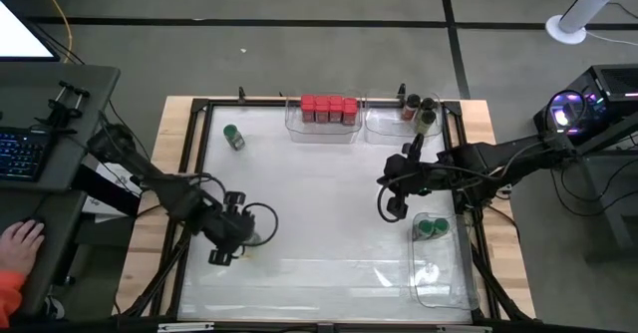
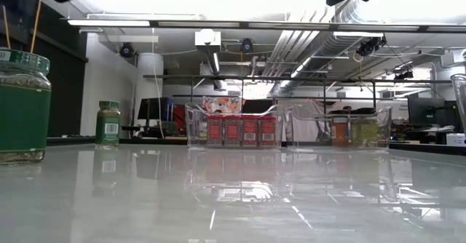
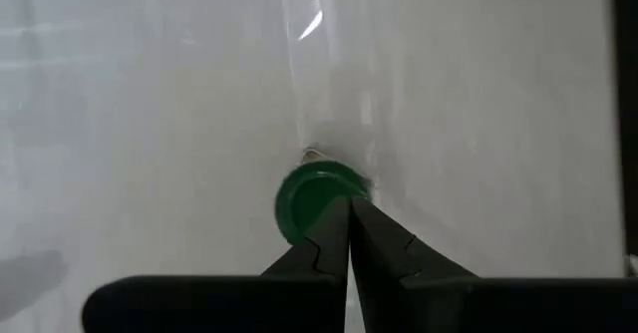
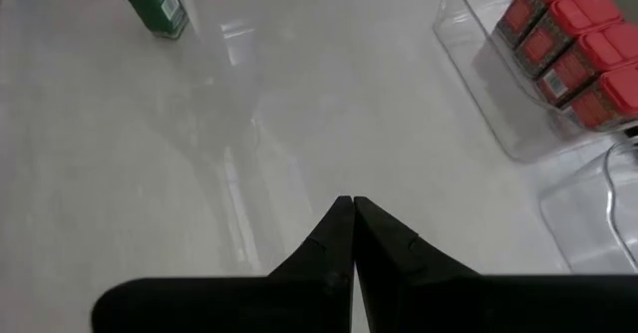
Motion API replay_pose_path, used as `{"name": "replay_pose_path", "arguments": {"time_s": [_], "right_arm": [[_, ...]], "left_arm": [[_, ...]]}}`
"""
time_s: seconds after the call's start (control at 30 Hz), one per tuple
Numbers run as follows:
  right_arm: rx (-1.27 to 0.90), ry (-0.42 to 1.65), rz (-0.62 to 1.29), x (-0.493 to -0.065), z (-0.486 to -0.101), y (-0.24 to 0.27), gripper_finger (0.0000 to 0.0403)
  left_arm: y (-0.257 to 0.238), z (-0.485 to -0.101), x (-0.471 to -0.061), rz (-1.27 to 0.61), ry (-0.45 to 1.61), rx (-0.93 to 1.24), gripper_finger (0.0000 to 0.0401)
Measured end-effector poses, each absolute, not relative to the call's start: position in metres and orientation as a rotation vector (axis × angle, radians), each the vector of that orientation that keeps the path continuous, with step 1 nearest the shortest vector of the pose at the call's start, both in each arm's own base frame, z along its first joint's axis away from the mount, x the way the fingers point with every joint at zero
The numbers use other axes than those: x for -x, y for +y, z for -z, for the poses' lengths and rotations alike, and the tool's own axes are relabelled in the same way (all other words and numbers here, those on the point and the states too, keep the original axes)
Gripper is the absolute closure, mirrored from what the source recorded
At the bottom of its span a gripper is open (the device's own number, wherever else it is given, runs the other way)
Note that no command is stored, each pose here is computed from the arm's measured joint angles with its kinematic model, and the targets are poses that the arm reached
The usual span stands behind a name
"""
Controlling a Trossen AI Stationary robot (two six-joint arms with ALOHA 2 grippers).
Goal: Sort spices by type
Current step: Put the green seasoning bottle into the bottom transparent bin
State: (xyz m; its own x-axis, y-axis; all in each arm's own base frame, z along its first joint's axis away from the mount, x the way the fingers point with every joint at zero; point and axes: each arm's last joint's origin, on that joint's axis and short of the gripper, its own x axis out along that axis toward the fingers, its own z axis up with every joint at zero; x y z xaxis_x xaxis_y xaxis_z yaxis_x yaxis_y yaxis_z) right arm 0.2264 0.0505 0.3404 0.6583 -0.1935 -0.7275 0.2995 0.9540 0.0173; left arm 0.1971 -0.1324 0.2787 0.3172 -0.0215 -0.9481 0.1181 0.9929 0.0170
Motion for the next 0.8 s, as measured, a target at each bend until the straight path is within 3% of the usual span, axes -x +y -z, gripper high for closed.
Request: {"name": "replay_pose_path", "arguments": {"time_s": [0.47,0.8], "right_arm": [[-0.16,0.805,0.291,-0.226,-0.34,0.05,0.0403],[-0.165,0.805,0.292,-0.226,-0.34,0.05,0.0403]], "left_arm": [[-0.14,-0.246,-0.219,0.112,1.4,-0.183,0.0401],[-0.128,-0.244,-0.237,0.084,1.312,-0.222,0.0401]]}}
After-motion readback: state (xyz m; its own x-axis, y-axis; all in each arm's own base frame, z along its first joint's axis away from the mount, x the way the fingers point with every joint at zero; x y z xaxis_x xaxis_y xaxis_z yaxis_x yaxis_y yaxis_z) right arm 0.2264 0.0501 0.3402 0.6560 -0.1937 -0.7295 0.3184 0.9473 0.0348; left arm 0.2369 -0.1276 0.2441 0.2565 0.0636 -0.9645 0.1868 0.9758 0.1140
